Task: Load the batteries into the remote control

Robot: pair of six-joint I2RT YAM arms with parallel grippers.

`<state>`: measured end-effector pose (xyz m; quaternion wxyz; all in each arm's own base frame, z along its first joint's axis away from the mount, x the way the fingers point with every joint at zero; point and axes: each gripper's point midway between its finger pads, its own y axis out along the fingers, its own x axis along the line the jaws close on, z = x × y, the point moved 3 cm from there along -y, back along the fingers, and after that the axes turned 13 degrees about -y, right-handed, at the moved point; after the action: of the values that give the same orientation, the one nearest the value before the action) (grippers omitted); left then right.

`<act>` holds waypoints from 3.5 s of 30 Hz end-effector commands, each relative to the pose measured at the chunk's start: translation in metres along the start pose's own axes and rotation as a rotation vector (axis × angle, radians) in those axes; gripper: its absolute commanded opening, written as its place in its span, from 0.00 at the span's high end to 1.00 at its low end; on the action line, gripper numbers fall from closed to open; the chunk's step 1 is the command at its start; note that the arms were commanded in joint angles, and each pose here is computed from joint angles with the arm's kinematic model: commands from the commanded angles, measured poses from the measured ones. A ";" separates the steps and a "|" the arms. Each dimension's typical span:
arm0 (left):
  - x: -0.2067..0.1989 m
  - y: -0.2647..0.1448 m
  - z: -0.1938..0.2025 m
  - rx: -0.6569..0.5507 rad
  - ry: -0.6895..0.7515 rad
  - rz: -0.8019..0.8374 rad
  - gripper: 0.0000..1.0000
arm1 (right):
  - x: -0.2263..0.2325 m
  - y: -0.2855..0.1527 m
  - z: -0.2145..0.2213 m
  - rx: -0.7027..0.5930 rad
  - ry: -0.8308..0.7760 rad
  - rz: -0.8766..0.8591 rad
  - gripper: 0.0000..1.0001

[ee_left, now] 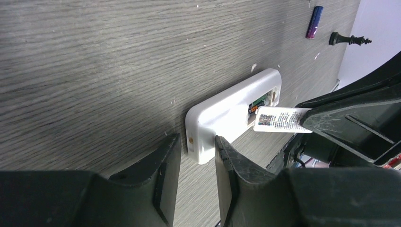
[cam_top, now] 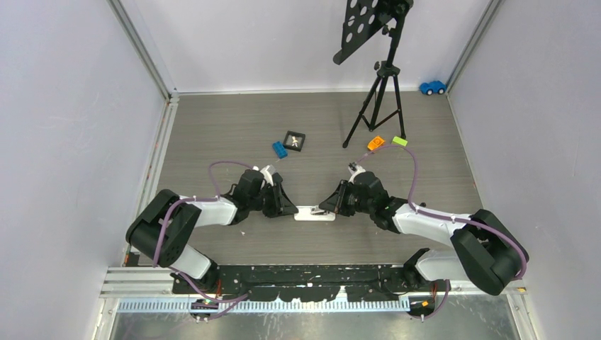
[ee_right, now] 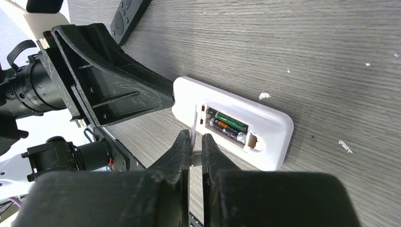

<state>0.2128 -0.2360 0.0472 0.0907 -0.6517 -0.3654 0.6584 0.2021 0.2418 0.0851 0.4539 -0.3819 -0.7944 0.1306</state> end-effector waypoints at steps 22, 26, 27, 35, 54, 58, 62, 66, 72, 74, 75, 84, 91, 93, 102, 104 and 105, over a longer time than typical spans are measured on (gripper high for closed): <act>-0.004 0.002 -0.007 -0.023 0.023 -0.009 0.66 | -0.010 0.003 -0.005 -0.015 -0.031 0.045 0.99; -0.001 0.003 -0.007 -0.028 0.017 -0.027 0.67 | -0.012 0.002 -0.006 -0.041 -0.010 0.049 1.00; 0.000 0.003 -0.007 -0.028 0.017 -0.030 0.68 | -0.011 0.001 -0.007 -0.045 -0.011 0.047 1.00; 0.000 0.003 -0.009 -0.032 0.012 -0.035 0.68 | -0.002 0.001 -0.006 -0.027 -0.021 -0.019 1.00; -0.003 0.003 -0.008 -0.024 0.013 -0.024 0.68 | -0.008 0.011 0.002 0.024 -0.020 -0.001 0.99; -0.005 0.004 -0.007 -0.016 0.013 -0.008 0.69 | -0.010 0.014 0.004 0.043 -0.017 0.007 0.97; -0.006 0.004 -0.006 -0.011 0.012 -0.003 0.69 | -0.011 0.018 0.006 0.057 -0.009 0.011 0.89; -0.006 0.004 -0.006 -0.006 0.008 0.000 0.69 | -0.011 0.017 0.006 0.068 0.001 0.018 0.81; -0.006 0.003 -0.007 -0.017 0.007 -0.003 0.69 | -0.010 0.009 0.002 0.062 0.000 0.047 0.70; -0.006 0.004 -0.007 -0.016 0.005 -0.005 0.69 | -0.008 0.007 0.000 0.060 -0.005 0.050 0.68; -0.006 0.004 -0.007 -0.016 0.005 -0.004 0.69 | -0.008 0.006 -0.001 0.061 -0.006 0.053 0.67; -0.010 -0.002 -0.008 -0.024 0.008 -0.013 0.68 | -0.003 -0.006 -0.010 0.052 -0.047 0.081 0.50; -0.011 -0.002 -0.009 -0.024 0.014 -0.019 0.68 | -0.004 -0.006 -0.011 0.050 -0.051 0.088 0.56; -0.010 -0.002 -0.009 -0.024 0.013 -0.020 0.68 | -0.004 -0.005 -0.010 0.055 -0.051 0.085 0.62; -0.009 -0.002 -0.008 -0.022 0.013 -0.021 0.68 | 0.000 -0.002 -0.011 0.057 -0.060 0.053 0.82; -0.009 -0.001 -0.009 -0.022 0.012 -0.022 0.68 | -0.001 0.001 -0.011 0.060 -0.058 0.052 0.83; -0.009 -0.001 -0.009 -0.022 0.013 -0.021 0.68 | -0.003 0.004 -0.010 0.063 -0.056 0.056 0.83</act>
<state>0.2154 -0.2347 0.0476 0.0985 -0.6407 -0.3784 0.6608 0.1996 0.2292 0.0754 0.4554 -0.3953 -0.7724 0.1996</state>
